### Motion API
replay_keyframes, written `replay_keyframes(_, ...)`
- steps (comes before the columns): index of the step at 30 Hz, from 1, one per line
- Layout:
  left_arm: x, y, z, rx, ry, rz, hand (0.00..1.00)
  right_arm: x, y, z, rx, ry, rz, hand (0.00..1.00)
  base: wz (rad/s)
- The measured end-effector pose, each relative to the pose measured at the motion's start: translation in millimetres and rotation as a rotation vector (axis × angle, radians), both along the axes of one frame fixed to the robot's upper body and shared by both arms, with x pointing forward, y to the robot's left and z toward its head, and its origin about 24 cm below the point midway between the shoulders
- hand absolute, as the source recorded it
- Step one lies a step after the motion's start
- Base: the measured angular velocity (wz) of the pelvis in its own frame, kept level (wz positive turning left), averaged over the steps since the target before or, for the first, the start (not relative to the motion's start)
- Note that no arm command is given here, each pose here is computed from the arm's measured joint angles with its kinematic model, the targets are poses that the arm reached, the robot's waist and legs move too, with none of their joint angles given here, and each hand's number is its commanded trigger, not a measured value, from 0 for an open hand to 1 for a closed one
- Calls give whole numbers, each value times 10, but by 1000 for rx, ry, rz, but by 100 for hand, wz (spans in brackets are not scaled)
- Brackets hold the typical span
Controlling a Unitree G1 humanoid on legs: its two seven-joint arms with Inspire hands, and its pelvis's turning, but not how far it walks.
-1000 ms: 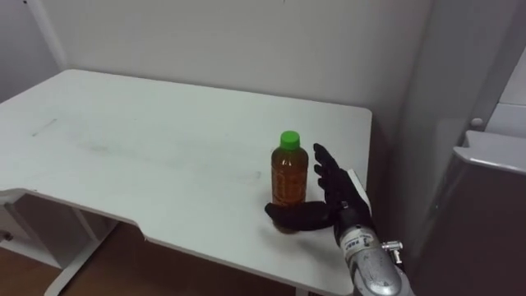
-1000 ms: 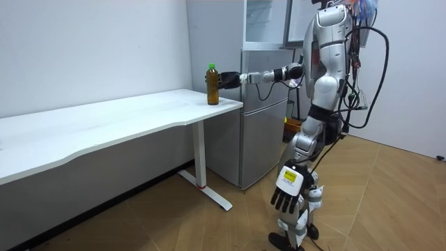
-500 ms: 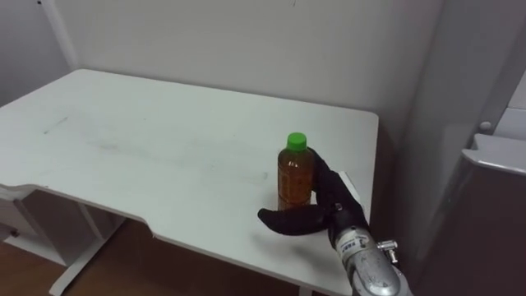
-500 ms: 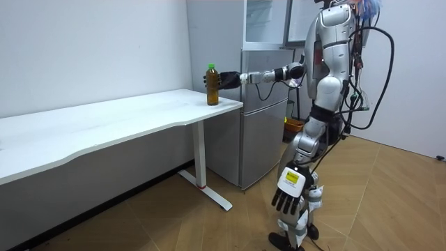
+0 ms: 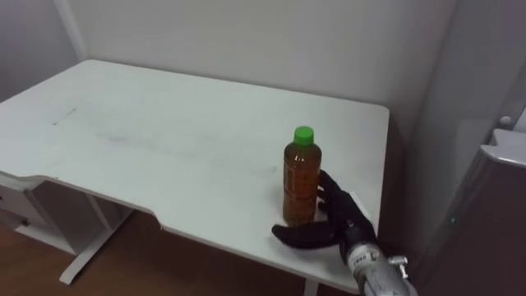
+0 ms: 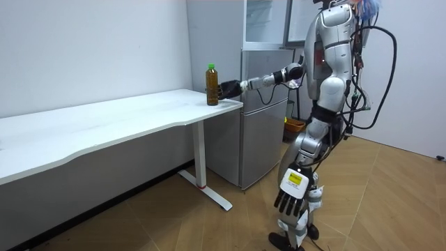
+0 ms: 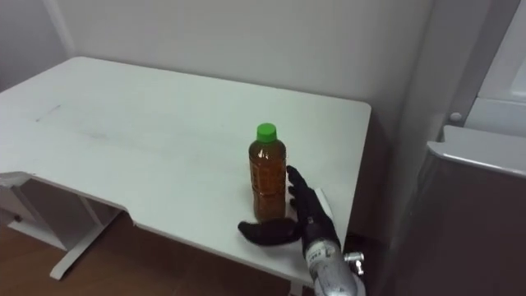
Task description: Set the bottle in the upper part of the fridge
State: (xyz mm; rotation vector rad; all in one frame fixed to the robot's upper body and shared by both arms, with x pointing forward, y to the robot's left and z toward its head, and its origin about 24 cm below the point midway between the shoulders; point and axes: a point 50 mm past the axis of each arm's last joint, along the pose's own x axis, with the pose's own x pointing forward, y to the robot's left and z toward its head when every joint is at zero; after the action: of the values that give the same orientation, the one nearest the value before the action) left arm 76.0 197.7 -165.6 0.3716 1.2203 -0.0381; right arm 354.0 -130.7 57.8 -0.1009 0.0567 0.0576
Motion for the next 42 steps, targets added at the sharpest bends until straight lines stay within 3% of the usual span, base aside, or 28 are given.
replay_keyframes(25,-21,-61,-4,-40,-28,56,0,106,-232,101,28,-35,-143,0,2)
replay_keyframes(42,-33,-49,-6,-66,-21,29,0,176,-48,256,-62,-93,-62,0,0)
